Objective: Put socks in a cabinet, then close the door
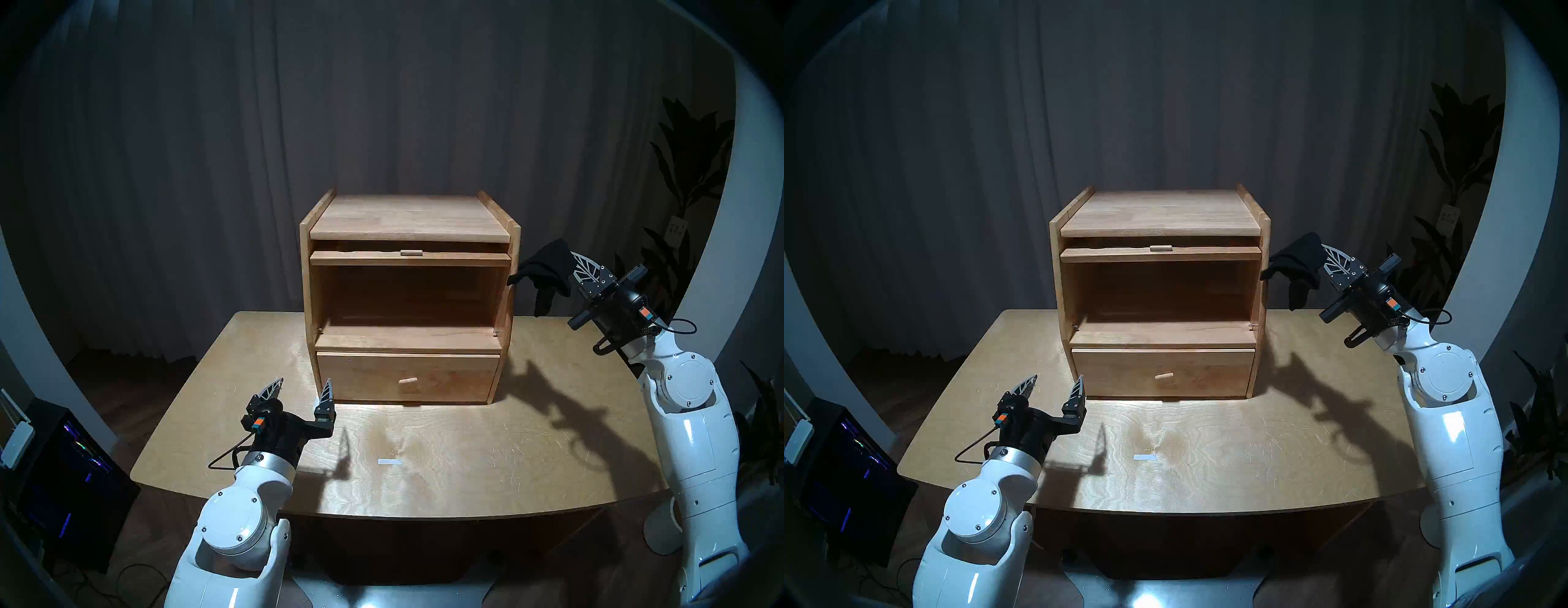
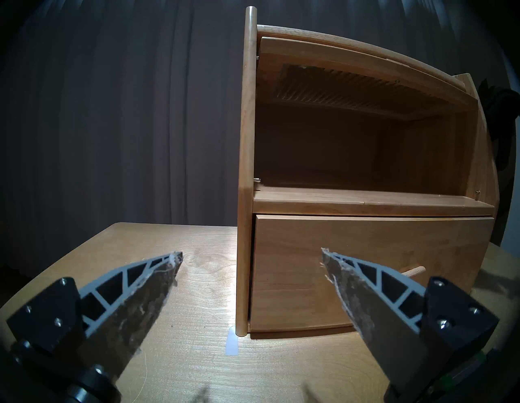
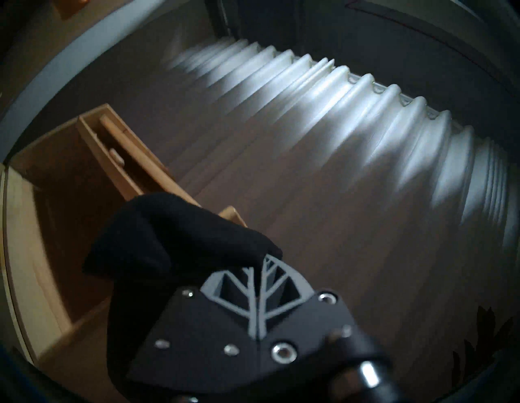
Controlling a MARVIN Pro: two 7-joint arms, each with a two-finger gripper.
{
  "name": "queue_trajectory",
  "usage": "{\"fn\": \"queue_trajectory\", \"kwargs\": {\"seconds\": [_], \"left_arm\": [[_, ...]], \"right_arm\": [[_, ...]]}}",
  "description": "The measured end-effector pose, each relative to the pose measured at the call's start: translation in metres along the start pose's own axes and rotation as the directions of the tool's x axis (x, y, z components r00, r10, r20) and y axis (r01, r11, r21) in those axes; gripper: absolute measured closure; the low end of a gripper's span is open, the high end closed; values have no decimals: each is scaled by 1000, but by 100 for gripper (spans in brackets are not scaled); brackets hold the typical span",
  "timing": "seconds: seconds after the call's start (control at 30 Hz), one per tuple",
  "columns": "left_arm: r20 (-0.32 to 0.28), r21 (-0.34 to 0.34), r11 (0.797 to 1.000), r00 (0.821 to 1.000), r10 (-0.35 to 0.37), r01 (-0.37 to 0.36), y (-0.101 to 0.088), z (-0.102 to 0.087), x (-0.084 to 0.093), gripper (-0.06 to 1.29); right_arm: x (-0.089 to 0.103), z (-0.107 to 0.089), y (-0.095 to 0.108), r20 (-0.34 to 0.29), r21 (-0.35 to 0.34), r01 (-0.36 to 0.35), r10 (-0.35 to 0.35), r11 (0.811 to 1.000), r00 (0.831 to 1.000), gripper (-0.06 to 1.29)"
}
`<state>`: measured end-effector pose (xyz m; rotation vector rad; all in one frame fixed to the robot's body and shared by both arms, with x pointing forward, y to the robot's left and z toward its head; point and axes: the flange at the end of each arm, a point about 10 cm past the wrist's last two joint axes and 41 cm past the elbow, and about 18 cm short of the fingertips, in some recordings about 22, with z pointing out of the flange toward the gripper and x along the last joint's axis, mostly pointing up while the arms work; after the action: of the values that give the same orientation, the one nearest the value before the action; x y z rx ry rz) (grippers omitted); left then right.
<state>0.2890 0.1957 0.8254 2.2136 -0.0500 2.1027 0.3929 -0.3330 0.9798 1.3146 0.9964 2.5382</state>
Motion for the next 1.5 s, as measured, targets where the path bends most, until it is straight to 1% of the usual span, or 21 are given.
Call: {"fn": "queue_trajectory", "kwargs": {"seconds": [0.13,0.2,0.27,0.33,0.37,0.4,0.47,0.5,0.53,0.57,0.6,0.63,0.73,0.8,0.87,0.93,1.03,1.1,1.23,1.4,1.5], "left_arm": [[1,1,1000,1000,0,0,0,0,-1,-2],[1,1,1000,1000,0,0,0,0,-1,-2],[1,1,1000,1000,0,0,0,0,-1,-2],[1,1,1000,1000,0,0,0,0,-1,-2],[1,1,1000,1000,0,0,0,0,-1,-2],[1,1,1000,1000,1,-1,0,0,0,-2],[1,1,1000,1000,1,-1,0,0,0,-2],[0,1,1000,1000,1,-1,0,0,0,-2],[0,1,1000,1000,1,-1,1,0,0,-2],[0,1,1000,1000,1,-1,1,0,0,-2],[0,1,1000,1000,1,-1,1,1,0,-2],[0,1,1000,1000,1,-1,1,1,0,-2],[-1,1,1000,1000,2,-2,1,1,0,-2],[-1,1,1000,1000,2,-2,1,1,0,-2],[-1,1,1000,1000,2,-2,1,1,0,-2],[-1,0,1000,1000,3,-3,1,1,0,-2],[-2,0,1000,1000,3,-3,1,1,1,-2],[-2,0,1000,1000,3,-3,1,1,1,-2],[-2,0,1000,1000,4,-4,1,1,1,-2],[-2,0,1000,1000,4,-4,1,1,1,-2],[-2,-1,1000,1000,5,-5,1,1,1,-2]], "right_arm": [[12,4,-32,-62,5,-121,121,993,991,126],[19,6,-51,-92,12,-192,192,981,977,126],[28,7,-74,-122,23,-281,281,960,952,126],[34,7,-88,-138,28,-333,334,942,932,126],[40,7,-99,-153,30,-385,385,923,910,126],[42,7,-104,-158,30,-406,405,914,900,126],[52,8,-122,-178,29,-499,496,866,850,126],[54,9,-127,-183,28,-524,520,851,834,126],[59,10,-135,-190,26,-572,565,820,803,126],[62,11,-140,-193,23,-596,589,803,785,126],[65,12,-148,-195,18,-642,632,767,750,126],[67,13,-152,-194,13,-664,653,747,732,126],[71,18,-173,-174,-25,-760,746,649,643,126],[73,22,-184,-158,-49,-797,783,602,601,126],[75,25,-191,-149,-63,-815,802,575,578,126],[79,33,-203,-136,-86,-844,833,529,536,126],[83,45,-213,-126,-123,-869,861,480,493,126],[85,52,-215,-124,-145,-874,868,464,481,126],[86,67,-215,-121,-198,-870,870,451,478,126],[71,81,-217,-78,-294,-840,864,457,497,126],[54,87,-223,-19,-367,-799,855,476,519,126]]}}
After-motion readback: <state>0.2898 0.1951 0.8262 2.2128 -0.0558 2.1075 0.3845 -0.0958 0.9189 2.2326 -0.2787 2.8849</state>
